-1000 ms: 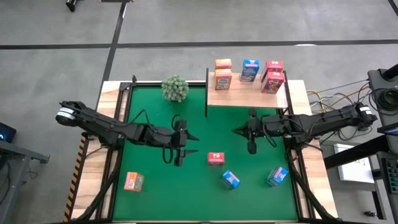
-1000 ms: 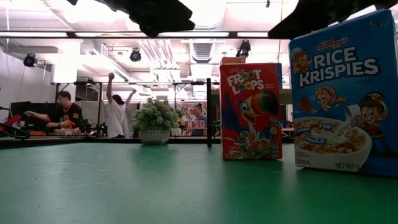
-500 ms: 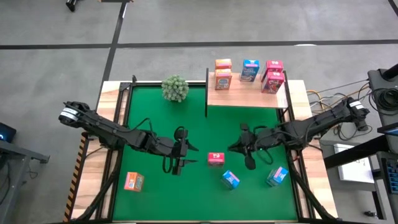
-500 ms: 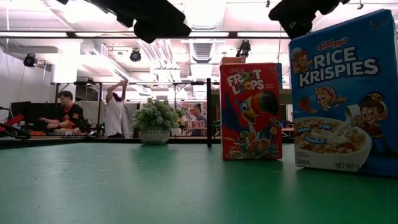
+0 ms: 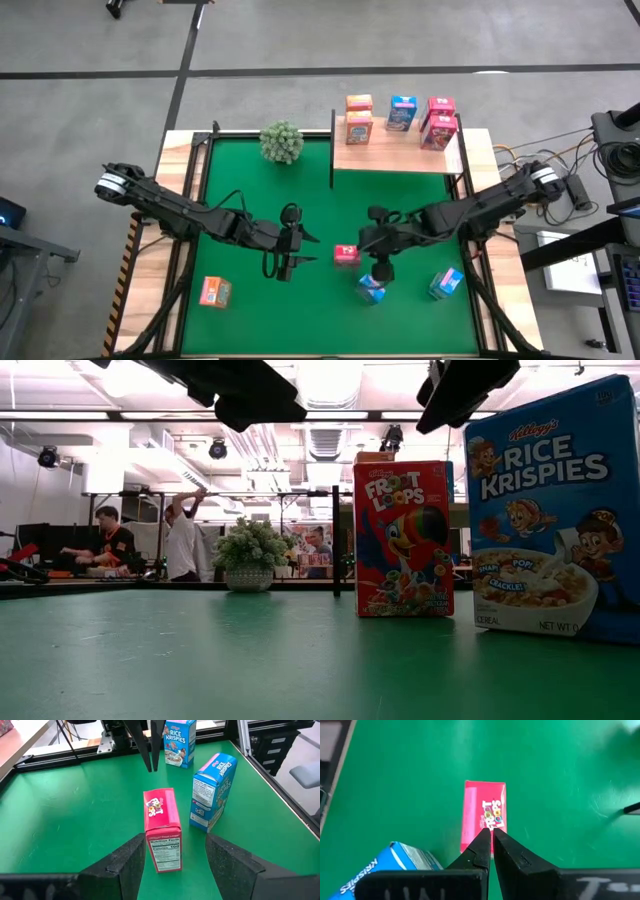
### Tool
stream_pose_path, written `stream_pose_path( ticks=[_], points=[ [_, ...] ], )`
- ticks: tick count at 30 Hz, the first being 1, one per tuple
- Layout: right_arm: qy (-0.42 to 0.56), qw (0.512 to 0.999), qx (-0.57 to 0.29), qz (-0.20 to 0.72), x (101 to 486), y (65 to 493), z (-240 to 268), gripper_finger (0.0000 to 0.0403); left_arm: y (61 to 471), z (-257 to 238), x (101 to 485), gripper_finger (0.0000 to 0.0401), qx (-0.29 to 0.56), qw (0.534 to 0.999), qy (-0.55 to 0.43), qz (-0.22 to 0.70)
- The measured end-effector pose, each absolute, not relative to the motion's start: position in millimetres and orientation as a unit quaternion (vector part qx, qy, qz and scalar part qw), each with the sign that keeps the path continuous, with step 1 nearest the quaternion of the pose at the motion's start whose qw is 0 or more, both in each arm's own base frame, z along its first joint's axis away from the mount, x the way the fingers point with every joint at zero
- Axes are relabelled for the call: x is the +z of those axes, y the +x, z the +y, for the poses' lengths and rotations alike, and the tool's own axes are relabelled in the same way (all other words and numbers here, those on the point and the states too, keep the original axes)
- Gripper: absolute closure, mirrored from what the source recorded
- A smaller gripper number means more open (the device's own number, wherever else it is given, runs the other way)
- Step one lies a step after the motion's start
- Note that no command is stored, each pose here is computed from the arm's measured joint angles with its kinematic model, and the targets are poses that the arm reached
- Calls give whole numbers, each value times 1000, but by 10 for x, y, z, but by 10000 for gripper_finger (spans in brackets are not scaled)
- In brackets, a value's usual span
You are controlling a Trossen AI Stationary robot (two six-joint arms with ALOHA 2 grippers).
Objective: Stack cereal on shelf
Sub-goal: Put the red cereal box on the shelf
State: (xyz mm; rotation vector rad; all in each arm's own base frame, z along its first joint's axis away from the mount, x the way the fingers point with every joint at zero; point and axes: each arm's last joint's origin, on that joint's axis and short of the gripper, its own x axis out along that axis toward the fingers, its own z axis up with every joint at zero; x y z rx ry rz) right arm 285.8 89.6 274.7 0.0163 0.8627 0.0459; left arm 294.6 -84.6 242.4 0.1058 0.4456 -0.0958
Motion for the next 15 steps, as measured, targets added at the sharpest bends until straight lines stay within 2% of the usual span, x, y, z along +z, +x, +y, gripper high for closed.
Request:
stream_pose_path(
  ticks=[8, 15],
  points=[
    [-13, 883, 24, 469, 2726, 3078, 1028, 394, 2943, -846, 2417, 211, -47, 972, 52, 225],
    [-10, 879, 20, 476, 2687, 3191, 1082, 392, 2940, -855, 2417, 211, -45, 973, 34, 225]
  ],
)
